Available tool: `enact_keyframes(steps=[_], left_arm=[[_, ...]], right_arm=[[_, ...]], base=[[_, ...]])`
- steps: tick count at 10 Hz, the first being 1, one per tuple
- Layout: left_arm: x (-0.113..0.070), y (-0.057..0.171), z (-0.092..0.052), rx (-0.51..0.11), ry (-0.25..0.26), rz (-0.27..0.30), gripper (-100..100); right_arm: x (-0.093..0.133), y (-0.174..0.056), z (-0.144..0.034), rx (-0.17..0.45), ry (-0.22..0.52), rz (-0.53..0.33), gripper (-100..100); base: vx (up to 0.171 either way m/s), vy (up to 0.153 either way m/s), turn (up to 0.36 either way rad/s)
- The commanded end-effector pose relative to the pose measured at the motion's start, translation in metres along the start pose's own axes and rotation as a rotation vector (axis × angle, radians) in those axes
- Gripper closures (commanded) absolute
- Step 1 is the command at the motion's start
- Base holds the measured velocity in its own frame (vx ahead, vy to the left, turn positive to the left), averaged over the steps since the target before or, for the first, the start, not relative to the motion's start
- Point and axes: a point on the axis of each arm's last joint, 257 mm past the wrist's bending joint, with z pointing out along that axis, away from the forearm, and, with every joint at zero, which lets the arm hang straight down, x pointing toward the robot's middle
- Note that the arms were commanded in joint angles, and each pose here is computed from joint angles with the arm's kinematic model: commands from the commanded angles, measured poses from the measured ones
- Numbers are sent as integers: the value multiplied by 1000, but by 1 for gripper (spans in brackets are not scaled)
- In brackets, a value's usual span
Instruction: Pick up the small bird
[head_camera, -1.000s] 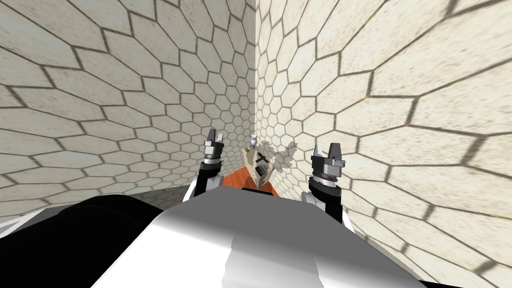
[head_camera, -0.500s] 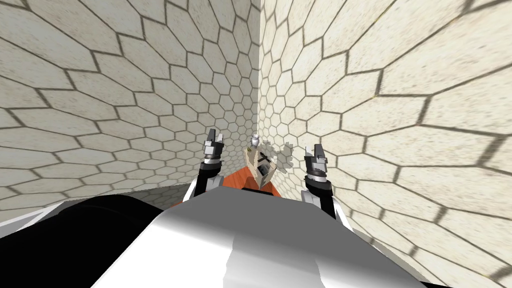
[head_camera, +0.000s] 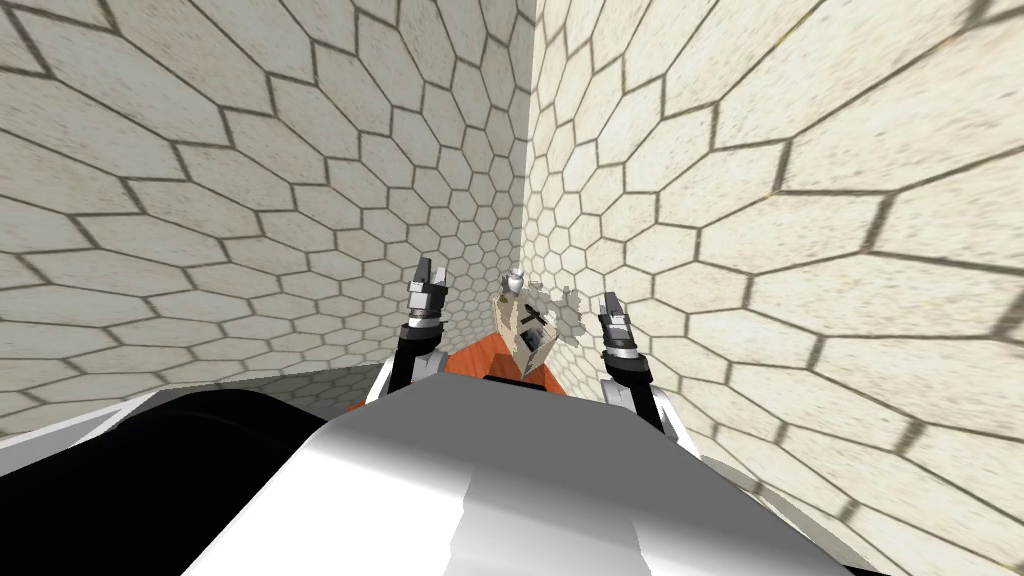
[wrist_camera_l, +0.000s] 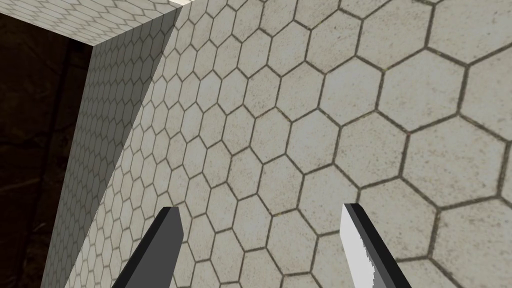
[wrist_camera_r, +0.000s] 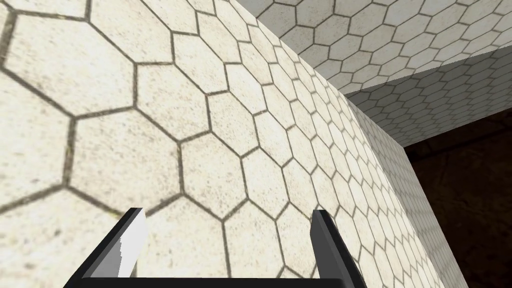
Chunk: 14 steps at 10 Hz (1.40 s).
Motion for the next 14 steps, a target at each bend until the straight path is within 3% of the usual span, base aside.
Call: enact_keyframes(steps=[1,10,12,13,14], left_arm=[[0,0,0,0,0,0,0],[0,0,0,0,0,0,0],[0,0,0,0,0,0,0],[0,0,0,0,0,0,0],[0,0,0,0,0,0,0]], right_arm=[[9,-16,-2,18,47,-41,-100],[48,-92,-19,116,234,-200,-100],[64,-122,-26,143,327,-291,-100],[65,-134,-34,173,337,-290,-100],[72,-141,-33,166,379,-337,-100]], base=[[-13,51,54],[-6,51,41],[4,70,87],[9,76,34],[1,74,47]])
